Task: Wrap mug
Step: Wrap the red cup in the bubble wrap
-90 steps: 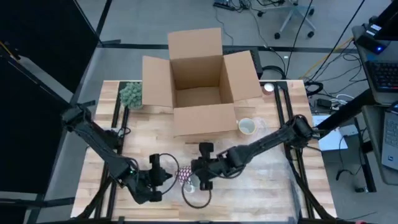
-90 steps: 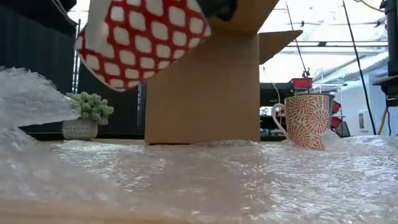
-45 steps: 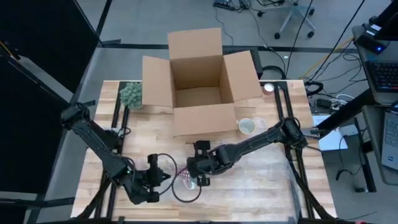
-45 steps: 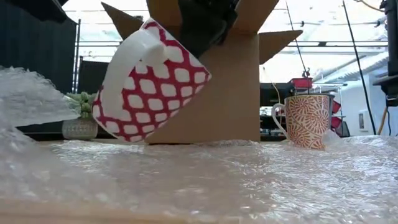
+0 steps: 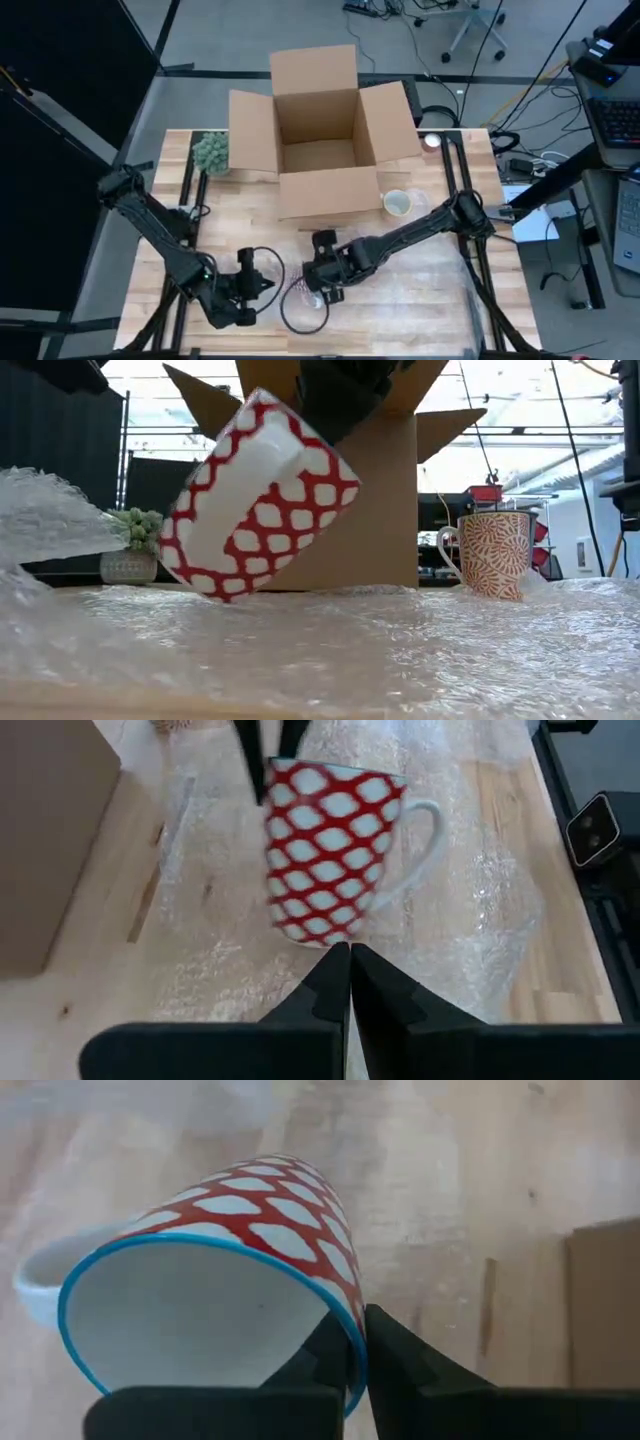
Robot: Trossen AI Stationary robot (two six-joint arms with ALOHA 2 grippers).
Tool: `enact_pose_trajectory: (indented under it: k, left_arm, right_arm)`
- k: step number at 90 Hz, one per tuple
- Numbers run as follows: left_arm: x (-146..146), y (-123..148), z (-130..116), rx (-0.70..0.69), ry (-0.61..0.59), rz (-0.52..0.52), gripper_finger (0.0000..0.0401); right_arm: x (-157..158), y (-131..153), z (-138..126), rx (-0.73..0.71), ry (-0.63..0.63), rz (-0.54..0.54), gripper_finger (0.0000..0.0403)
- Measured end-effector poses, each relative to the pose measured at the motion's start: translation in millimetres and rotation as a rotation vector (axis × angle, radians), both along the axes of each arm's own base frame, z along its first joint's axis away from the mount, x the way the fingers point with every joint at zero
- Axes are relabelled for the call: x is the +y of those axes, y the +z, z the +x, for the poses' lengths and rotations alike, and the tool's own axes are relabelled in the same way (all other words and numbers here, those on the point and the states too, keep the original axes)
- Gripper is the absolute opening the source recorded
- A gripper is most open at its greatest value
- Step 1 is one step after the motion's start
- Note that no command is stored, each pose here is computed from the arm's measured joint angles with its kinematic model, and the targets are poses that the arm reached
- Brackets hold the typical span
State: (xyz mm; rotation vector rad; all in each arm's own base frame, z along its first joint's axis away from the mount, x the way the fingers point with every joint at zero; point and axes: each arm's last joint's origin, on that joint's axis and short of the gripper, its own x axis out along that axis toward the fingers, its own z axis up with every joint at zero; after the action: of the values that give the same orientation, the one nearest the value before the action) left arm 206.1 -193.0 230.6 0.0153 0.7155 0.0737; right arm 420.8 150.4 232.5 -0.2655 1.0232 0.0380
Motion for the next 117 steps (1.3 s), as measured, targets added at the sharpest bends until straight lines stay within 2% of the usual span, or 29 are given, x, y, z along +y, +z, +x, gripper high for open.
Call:
enact_pose_trajectory:
  k: [12,37,56,86,117]
  left_arm:
    - [0.0,0.3,0.5,-0.006,0.004,-0.002,0.0000]
    - [-1.0,1.4,1.4,-0.019,0.003,-0.014,0.0000]
    - [-0.2,1.3,2.3,-0.019,0.008,-0.014,0.0000]
    - [2.9,1.4,5.0,-0.024,0.026,-0.009,0.0000]
    - [2.8,1.4,4.9,-0.024,0.025,-0.009,0.0000]
  right_arm:
    - [-3.8,-0.5,-0.4,0.015,-0.019,-0.008,0.0003]
    - [-2.4,-1.7,0.4,0.008,-0.117,0.085,0.0004]
    - [-8.3,-6.3,-5.7,0.089,-0.143,0.047,0.0004]
    - [-15.5,-3.9,2.3,0.036,-0.148,0.071,0.0005]
    - [-14.6,-9.0,6.3,0.049,-0.105,0.120,0.0052]
